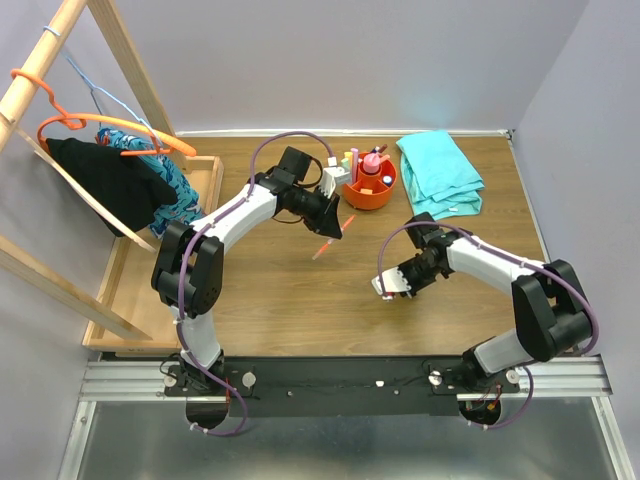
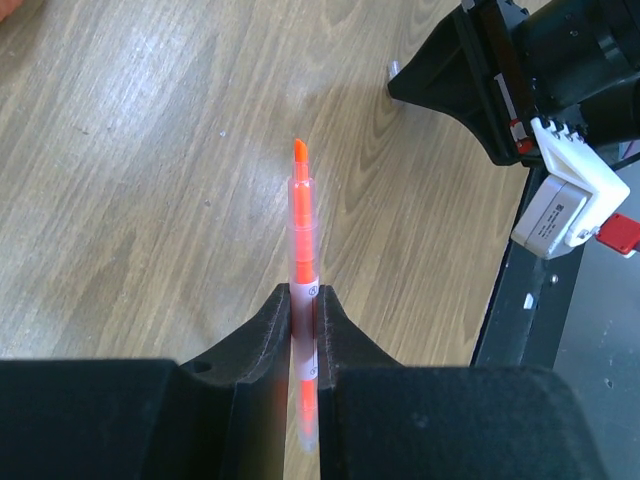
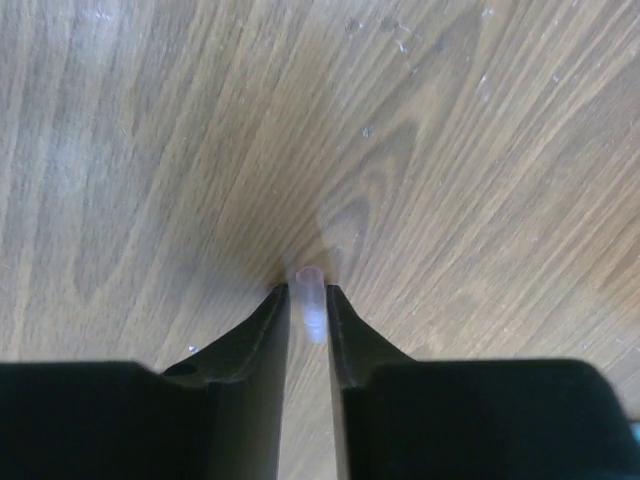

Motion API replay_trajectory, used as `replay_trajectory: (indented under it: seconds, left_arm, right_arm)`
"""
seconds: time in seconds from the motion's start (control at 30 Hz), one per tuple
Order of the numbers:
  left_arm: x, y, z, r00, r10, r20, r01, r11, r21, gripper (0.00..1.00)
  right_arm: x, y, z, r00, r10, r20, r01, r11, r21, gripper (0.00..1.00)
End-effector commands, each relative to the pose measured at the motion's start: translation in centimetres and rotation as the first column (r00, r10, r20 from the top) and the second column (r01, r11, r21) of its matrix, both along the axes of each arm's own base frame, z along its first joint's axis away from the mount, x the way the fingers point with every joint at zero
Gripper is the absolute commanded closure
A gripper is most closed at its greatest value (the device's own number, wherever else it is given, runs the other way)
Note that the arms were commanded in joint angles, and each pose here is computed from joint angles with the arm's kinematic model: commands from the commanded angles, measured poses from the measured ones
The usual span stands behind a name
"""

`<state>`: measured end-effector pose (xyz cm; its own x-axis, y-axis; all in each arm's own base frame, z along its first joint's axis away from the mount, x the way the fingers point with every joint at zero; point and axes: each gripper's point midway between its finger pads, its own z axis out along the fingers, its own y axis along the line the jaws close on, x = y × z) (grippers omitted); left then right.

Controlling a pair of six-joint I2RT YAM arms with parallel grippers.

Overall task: Sort the stationery into containers
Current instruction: Close the pen cap on the pen.

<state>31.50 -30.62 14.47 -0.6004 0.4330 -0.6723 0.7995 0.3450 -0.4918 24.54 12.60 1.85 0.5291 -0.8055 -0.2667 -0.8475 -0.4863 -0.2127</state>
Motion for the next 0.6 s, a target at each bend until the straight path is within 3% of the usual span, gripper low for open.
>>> replay_trajectory:
  seconds: [0.0,0.2,0.37,0.57]
  left_arm:
    - [-0.7,0.3,0.7,0.999,-0.017,0.028,0.017,1.0,0.01,0.98]
    - [-1.6,0.0,0.6,0.999,-0.039,-0.026,0.039,0.999,-0.018,0.98]
    - [-1.3,-0.2,0.3,0.999,-0.036,-0.034,0.035,0.999,-0.021,0.98]
    - [-1.1,-0.4,0.7,0.999,-0.039,-0.023,0.039,0.999,-0.026,0.98]
  right_arm:
    - [-1.3,1.0,0.4,0.998,0.032,-0.058,-0.029,0.999,0.042,0.75]
    - [-2.0,1.0,2.2,0.997,-0.051,-0.05,0.055,0.995,0.085,0.79]
    - [-1.9,0.7,1.9,0.99,-0.136,-0.03,0.139,0.986,0.093,0.6]
    - [-1.0,1.3,2.5,0.974,-0.224,-0.044,0.228,0.966,0.123,0.58]
